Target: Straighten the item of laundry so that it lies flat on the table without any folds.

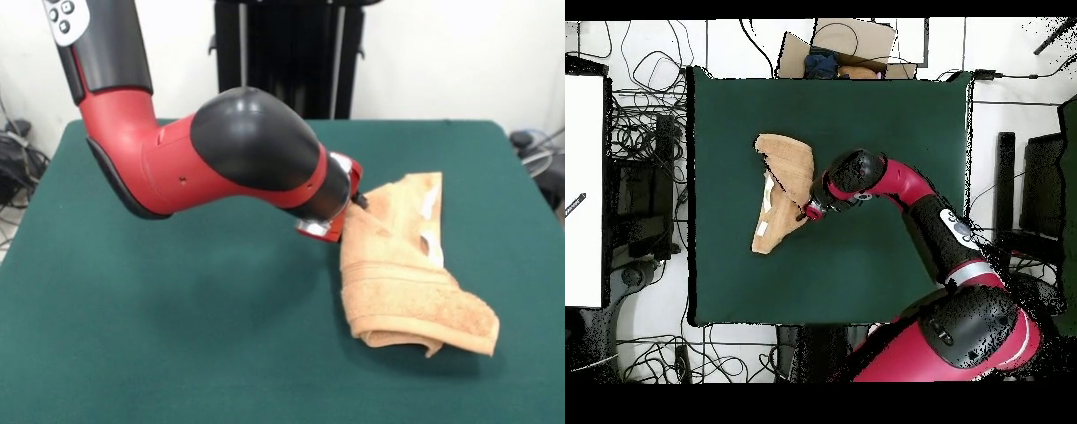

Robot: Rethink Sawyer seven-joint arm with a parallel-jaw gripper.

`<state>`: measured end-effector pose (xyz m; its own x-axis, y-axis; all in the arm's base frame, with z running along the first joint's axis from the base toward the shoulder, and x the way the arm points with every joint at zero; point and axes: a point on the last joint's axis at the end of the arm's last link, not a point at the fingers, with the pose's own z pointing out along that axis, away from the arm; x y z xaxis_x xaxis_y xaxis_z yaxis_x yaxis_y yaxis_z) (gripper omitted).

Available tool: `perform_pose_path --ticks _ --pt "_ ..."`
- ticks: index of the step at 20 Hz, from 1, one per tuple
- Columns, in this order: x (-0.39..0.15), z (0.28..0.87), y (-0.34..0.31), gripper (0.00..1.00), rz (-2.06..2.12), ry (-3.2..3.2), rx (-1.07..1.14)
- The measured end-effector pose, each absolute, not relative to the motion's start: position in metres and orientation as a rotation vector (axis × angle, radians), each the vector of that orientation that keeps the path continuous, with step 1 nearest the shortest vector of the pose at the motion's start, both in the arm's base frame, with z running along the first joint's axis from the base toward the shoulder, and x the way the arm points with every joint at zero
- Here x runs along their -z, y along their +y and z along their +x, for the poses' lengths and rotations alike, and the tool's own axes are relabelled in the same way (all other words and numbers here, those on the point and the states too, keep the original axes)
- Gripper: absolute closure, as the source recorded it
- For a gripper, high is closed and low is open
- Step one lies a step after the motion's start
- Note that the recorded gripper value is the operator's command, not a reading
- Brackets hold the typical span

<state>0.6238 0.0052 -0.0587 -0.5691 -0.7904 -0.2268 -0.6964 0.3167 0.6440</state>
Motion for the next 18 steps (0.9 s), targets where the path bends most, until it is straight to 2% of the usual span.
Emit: perform_pose_path --ticks 18 --pt "0.0607 0.6201 -0.0009 0.0 1.515 -2.399 1.071"
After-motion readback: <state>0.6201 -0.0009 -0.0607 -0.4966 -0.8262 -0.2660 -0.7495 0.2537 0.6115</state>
